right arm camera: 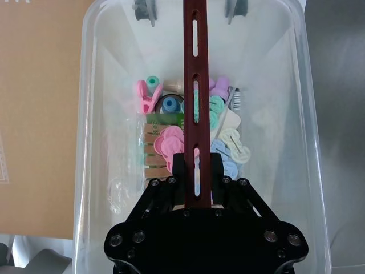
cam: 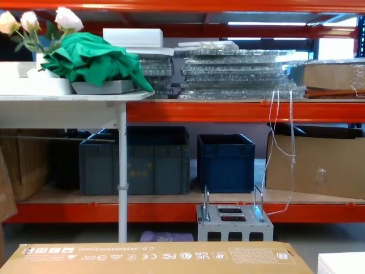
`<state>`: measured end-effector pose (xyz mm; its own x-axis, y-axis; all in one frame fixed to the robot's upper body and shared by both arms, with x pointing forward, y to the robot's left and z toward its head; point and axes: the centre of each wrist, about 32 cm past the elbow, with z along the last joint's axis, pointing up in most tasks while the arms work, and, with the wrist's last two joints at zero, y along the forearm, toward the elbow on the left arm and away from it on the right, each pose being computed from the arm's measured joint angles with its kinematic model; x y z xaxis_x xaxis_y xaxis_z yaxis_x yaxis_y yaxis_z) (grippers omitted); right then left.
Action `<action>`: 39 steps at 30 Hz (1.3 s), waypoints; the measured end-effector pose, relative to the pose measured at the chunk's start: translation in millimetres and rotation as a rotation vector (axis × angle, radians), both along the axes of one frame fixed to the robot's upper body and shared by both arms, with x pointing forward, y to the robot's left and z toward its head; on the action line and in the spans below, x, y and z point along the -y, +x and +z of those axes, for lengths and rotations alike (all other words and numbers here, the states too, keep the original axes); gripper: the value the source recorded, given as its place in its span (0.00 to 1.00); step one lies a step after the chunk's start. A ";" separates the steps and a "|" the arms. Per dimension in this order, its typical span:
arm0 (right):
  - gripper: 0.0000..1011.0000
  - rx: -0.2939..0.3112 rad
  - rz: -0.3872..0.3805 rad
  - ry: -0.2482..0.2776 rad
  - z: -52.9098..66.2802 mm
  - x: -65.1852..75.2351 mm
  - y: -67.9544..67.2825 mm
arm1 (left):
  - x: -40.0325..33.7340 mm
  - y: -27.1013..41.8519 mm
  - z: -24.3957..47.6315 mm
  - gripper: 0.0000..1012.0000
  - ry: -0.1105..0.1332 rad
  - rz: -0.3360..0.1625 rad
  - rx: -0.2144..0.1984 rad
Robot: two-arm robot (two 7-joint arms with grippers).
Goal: Use one hand to grasp the basket and place it at the designated location.
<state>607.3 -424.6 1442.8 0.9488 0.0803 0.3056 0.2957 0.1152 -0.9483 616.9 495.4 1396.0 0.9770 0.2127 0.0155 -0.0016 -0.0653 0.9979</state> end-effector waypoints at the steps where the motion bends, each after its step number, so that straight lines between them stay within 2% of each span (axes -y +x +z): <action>1: 0.24 0.000 0.000 0.000 0.0 0.0 0.0 | 0.0 0.0 0.1 0.00 0.000 0.000 0.000; 16: 0.24 -0.031 -0.003 -0.006 0.6 2.7 7.6 | 0.0 0.0 0.0 0.00 0.000 0.000 0.000; 27: 0.24 -0.094 0.032 -0.006 -8.7 0.7 17.3 | 0.0 0.0 0.0 0.00 0.000 0.000 0.000; 39: 0.24 -0.127 0.047 -0.002 -12.7 0.8 20.5 | 0.0 0.0 0.0 0.00 0.000 0.000 0.000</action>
<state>627.8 -425.4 1430.1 0.9750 0.1263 0.1827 0.1672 0.1240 -0.9781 616.8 495.4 1396.1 0.9770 0.2126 0.0156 -0.0017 -0.0652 0.9979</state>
